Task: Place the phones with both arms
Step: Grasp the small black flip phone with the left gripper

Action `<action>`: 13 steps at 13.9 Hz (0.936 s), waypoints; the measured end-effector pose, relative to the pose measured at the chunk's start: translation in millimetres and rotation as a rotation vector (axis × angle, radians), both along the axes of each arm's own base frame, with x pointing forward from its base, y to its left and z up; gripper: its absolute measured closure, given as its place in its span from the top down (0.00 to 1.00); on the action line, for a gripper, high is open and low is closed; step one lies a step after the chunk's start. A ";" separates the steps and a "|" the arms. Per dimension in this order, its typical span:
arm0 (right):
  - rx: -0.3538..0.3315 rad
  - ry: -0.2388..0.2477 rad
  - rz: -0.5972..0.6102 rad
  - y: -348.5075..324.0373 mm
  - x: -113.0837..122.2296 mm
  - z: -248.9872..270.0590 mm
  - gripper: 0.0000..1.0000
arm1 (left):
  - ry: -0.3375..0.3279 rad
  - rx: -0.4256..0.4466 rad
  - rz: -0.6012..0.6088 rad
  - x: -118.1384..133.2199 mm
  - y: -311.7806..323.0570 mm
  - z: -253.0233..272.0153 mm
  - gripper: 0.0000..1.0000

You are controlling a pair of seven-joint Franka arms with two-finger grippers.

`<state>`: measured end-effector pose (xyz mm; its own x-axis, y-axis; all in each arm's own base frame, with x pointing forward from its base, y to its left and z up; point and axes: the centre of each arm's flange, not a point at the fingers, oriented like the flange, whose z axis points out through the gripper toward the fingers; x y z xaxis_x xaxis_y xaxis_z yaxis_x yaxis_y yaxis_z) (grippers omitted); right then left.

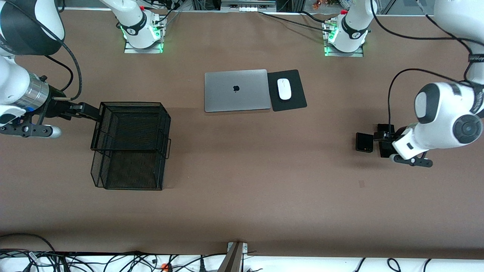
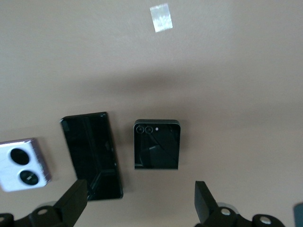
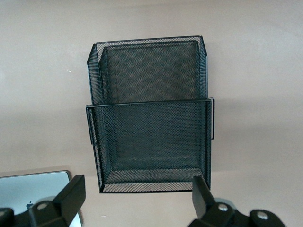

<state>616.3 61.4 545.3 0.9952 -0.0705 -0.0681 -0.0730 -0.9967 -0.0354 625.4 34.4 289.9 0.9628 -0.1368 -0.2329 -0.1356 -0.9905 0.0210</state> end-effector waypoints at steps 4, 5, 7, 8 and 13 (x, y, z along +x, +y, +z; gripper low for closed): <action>0.000 0.000 0.000 0.0 0.0 0.0 1.00 | -0.011 0.004 -0.017 -7.4 -2.2 -51.5 1.00; 0.000 0.000 0.000 0.0 0.0 0.0 1.00 | -0.012 0.003 -0.019 -11.9 -3.2 -60.1 1.00; 0.000 0.000 0.000 0.0 0.0 0.0 1.00 | -0.005 0.001 -0.021 -19.8 -4.5 -72.6 1.00; 0.000 0.000 0.000 -0.1 0.0 0.0 1.00 | -0.001 0.000 -0.022 -22.8 -5.2 -76.6 1.00; 0.000 0.000 0.000 -0.4 0.0 0.0 1.00 | -0.020 -0.006 -0.039 -38.7 -15.7 -104.3 1.00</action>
<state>616.3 61.0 545.3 0.9952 -0.0709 -0.0680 -0.0734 -0.9967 -0.0354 586.7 18.7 185.6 0.9611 -0.1761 -0.2129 -0.1750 -0.9843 0.0243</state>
